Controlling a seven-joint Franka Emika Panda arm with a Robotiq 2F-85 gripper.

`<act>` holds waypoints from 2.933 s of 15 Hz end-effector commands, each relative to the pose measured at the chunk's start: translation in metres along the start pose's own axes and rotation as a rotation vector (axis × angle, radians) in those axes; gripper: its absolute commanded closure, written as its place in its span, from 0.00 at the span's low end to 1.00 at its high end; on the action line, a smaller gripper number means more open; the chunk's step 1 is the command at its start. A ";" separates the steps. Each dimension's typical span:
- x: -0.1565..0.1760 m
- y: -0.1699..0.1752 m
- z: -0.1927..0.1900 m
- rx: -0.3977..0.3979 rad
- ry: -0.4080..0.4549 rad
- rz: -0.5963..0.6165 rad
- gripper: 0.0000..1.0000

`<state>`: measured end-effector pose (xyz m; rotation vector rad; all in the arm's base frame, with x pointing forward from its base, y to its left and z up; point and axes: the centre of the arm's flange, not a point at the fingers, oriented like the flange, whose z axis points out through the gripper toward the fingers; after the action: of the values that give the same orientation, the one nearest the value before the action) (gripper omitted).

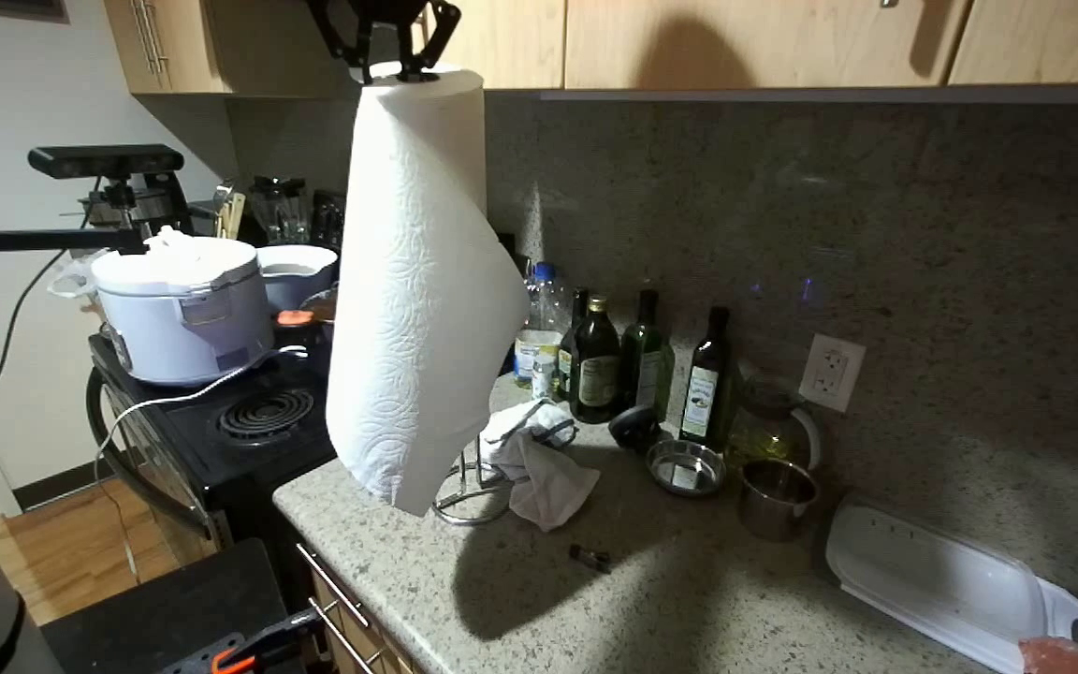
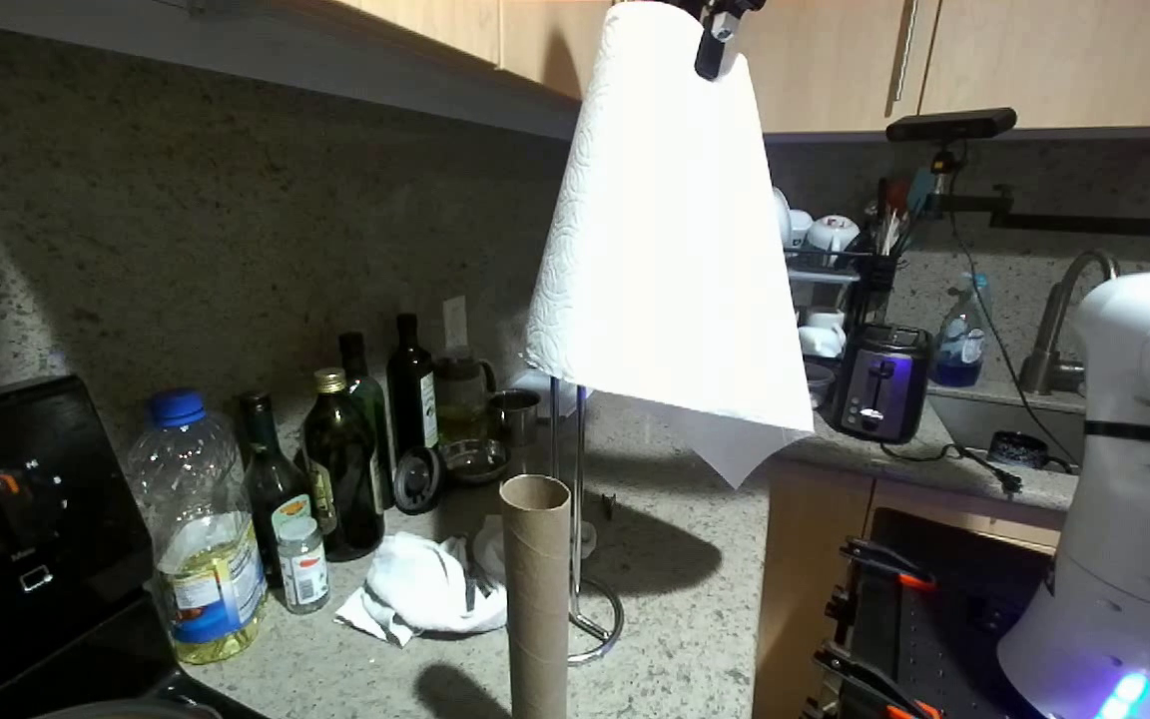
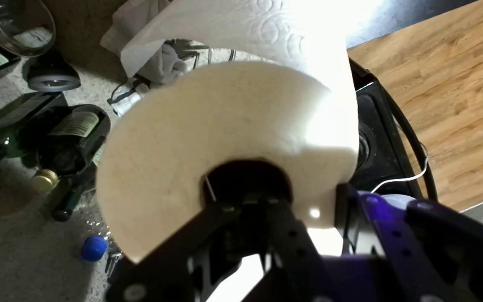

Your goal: Put the paper towel on the paper towel stand

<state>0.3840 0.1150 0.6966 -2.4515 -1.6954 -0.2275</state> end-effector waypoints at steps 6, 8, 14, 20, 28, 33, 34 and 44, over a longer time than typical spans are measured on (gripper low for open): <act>0.008 0.014 -0.012 -0.019 -0.027 0.018 0.93; 0.008 0.022 -0.006 -0.006 -0.038 0.030 0.93; 0.009 0.039 0.007 0.022 -0.060 0.055 0.93; 0.014 0.043 0.016 0.040 -0.092 0.070 0.93; 0.018 0.051 0.035 0.085 -0.112 0.066 0.93; 0.013 0.061 0.047 0.123 -0.128 0.082 0.93; 0.013 0.064 0.050 0.130 -0.133 0.086 0.93; 0.014 0.097 0.101 0.209 -0.169 0.082 0.93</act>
<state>0.4722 0.1167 0.6005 -2.4635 -1.5748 0.1357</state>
